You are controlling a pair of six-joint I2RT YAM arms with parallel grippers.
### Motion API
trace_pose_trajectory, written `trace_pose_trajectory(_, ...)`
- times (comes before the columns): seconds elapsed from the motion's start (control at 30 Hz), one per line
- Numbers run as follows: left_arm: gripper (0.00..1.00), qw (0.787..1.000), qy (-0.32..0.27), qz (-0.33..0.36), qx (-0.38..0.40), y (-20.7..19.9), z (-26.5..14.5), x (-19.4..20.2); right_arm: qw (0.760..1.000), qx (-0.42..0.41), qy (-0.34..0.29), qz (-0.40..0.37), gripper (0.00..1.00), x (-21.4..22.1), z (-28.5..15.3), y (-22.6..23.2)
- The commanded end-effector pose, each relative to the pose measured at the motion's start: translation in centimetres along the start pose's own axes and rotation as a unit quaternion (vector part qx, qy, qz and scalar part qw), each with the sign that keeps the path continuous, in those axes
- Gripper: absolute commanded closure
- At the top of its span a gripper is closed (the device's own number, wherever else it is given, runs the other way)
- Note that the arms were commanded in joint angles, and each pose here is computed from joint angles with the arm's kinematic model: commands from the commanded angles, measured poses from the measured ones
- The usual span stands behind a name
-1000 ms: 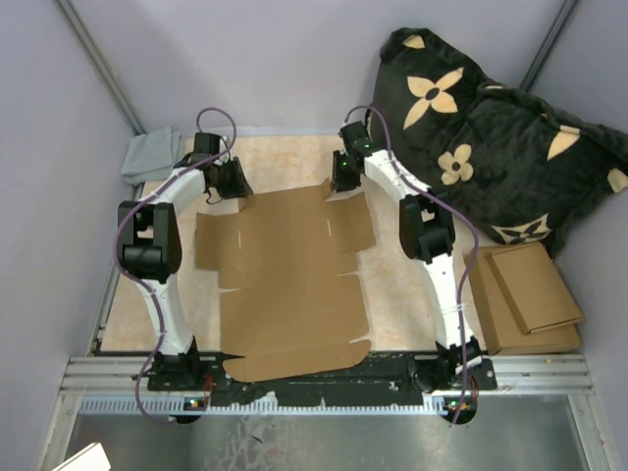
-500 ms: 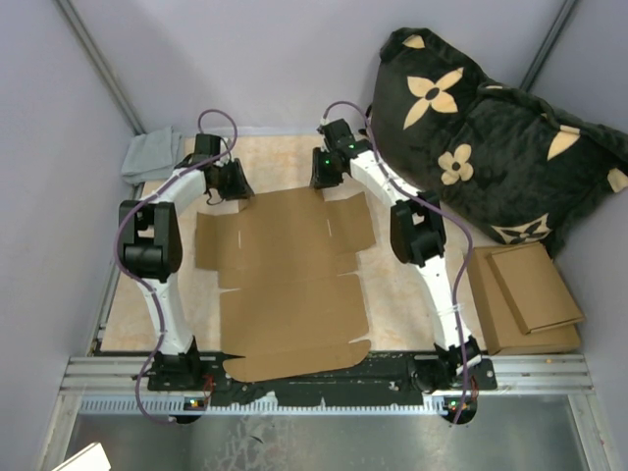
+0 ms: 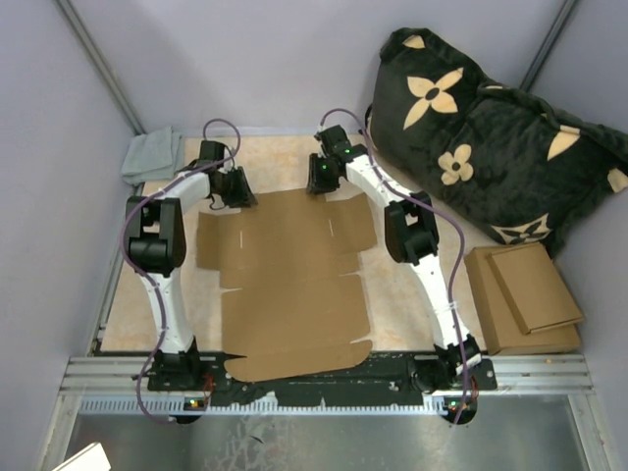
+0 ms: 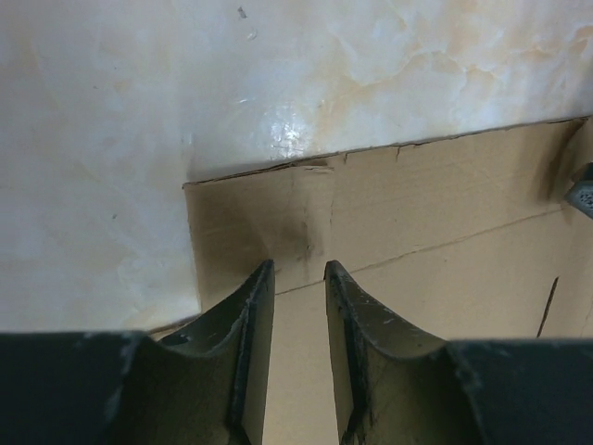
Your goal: Fold the paper box
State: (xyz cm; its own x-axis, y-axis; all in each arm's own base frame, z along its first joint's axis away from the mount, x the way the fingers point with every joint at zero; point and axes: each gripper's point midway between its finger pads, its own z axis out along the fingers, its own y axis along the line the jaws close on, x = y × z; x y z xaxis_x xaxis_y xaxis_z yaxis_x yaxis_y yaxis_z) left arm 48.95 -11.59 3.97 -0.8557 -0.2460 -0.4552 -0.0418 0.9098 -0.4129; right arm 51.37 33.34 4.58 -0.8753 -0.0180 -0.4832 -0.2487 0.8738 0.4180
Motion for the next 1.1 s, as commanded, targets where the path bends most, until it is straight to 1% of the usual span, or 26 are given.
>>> trace_pose_trajectory(0.0,0.64,1.000,0.016,-0.011,0.012,-0.6,0.9,0.3,1.000,0.021,0.004,-0.008,0.62,0.1,0.4,-1.0)
trace_pose_trajectory(0.03,0.64,1.000,0.013,-0.011,0.015,-0.9,0.9,0.0,1.000,0.021,-0.006,-0.010,0.54,-0.6,-0.1,-0.8)
trace_pose_trajectory(0.07,0.64,1.000,0.010,-0.009,0.018,-1.2,0.7,-0.4,1.000,0.016,-0.017,-0.012,0.43,-1.5,-0.7,-0.4)
trace_pose_trajectory(0.1,0.64,1.000,0.007,-0.009,0.021,-1.5,0.5,-0.8,0.999,0.013,-0.026,-0.013,0.39,-2.2,-1.4,-0.1)
trace_pose_trajectory(0.13,0.63,1.000,0.003,-0.008,0.024,-1.8,0.2,-1.4,0.999,0.008,-0.038,-0.013,0.37,-3.1,-2.2,0.3)
trace_pose_trajectory(0.27,0.62,0.999,-0.025,0.007,0.023,-2.8,-1.8,-3.5,0.996,-0.006,-0.090,-0.014,0.35,-6.7,-6.5,1.5)
trace_pose_trajectory(0.4,0.59,0.998,-0.059,0.019,0.010,-3.2,-4.7,-5.4,0.990,-0.004,-0.142,-0.008,0.35,-10.2,-12.4,1.6)
trace_pose_trajectory(0.5,0.56,0.996,-0.082,0.021,0.000,-3.1,-7.7,-6.2,0.990,0.017,-0.143,-0.004,0.35,-10.2,-15.9,0.7)
trace_pose_trajectory(0.57,0.53,0.996,-0.089,0.016,-0.003,-2.9,-9.6,-5.6,0.992,0.038,-0.123,-0.010,0.36,-8.6,-17.4,0.0)
trace_pose_trajectory(0.63,0.51,0.996,-0.085,0.009,-0.005,-2.3,-11.0,-3.5,0.995,0.043,-0.086,-0.007,0.37,-5.4,-17.9,-0.6)
trace_pose_trajectory(0.67,0.50,0.996,-0.085,0.008,-0.007,-2.0,-11.7,-2.5,0.996,0.042,-0.077,-0.005,0.37,-3.9,-18.0,-0.9)
trace_pose_trajectory(0.77,0.45,0.997,-0.078,0.006,-0.003,-1.5,-13.5,1.0,0.997,0.049,-0.058,0.013,0.37,1.1,-19.0,-2.0)
trace_pose_trajectory(0.8,0.44,0.998,-0.068,0.003,0.000,-1.3,-13.7,2.6,0.997,0.055,-0.040,0.024,0.37,3.9,-18.9,-2.9)
trace_pose_trajectory(0.87,0.44,0.999,-0.052,-0.006,0.003,-1.0,-14.5,5.2,0.998,0.049,-0.027,0.036,0.37,7.1,-19.5,-2.8)
trace_pose_trajectory(0.97,0.43,0.999,-0.025,-0.020,-0.006,0.1,-14.9,8.9,0.999,0.039,-0.008,0.035,0.36,11.0,-19.9,-1.8)
trace_pose_trajectory(1.07,0.43,0.999,-0.012,-0.027,-0.020,1.1,-15.5,11.4,0.999,0.040,0.014,0.035,0.36,14.0,-19.5,-0.9)
